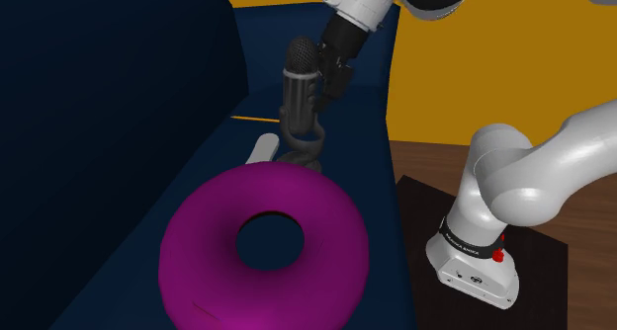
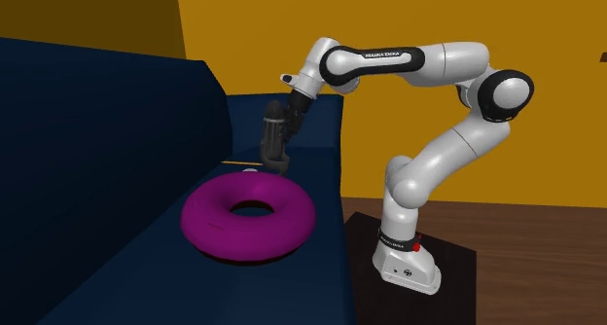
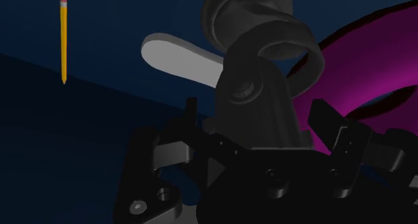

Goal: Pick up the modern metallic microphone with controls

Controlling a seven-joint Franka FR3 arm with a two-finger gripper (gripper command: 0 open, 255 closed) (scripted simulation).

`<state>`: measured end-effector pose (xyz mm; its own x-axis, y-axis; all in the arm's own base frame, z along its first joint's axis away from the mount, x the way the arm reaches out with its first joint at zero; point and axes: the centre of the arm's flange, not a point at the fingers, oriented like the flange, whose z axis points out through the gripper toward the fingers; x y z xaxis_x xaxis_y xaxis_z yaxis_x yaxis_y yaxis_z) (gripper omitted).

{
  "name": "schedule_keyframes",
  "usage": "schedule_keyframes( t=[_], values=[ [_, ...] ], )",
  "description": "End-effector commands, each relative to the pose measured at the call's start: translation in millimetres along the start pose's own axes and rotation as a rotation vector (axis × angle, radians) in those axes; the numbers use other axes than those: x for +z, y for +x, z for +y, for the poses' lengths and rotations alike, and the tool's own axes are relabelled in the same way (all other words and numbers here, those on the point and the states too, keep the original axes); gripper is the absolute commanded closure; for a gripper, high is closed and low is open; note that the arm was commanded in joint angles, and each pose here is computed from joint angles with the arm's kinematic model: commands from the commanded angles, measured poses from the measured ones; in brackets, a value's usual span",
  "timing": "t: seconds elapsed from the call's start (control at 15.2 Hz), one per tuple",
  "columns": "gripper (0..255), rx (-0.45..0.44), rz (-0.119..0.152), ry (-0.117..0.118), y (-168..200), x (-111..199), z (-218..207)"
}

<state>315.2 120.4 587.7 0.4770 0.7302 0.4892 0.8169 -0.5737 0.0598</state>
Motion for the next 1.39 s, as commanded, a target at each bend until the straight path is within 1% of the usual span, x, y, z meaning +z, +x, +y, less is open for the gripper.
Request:
schedule_keyframes(
  t=[0.0,0.2,0.33,0.4,0.99,1.32],
  values=[
    [0,-0.004,0.003,-0.001,-5,8,-1],
    [0,-0.004,0.003,-0.001,-14,25,-2],
    [0,-0.004,0.003,-0.001,-14,24,-2],
    [255,-0.004,0.003,-0.001,-14,25,-2],
    [255,-0.004,0.003,-0.001,-14,25,-2],
    [255,-0.004,0.003,-0.001,-1,2,-1]
  ],
)
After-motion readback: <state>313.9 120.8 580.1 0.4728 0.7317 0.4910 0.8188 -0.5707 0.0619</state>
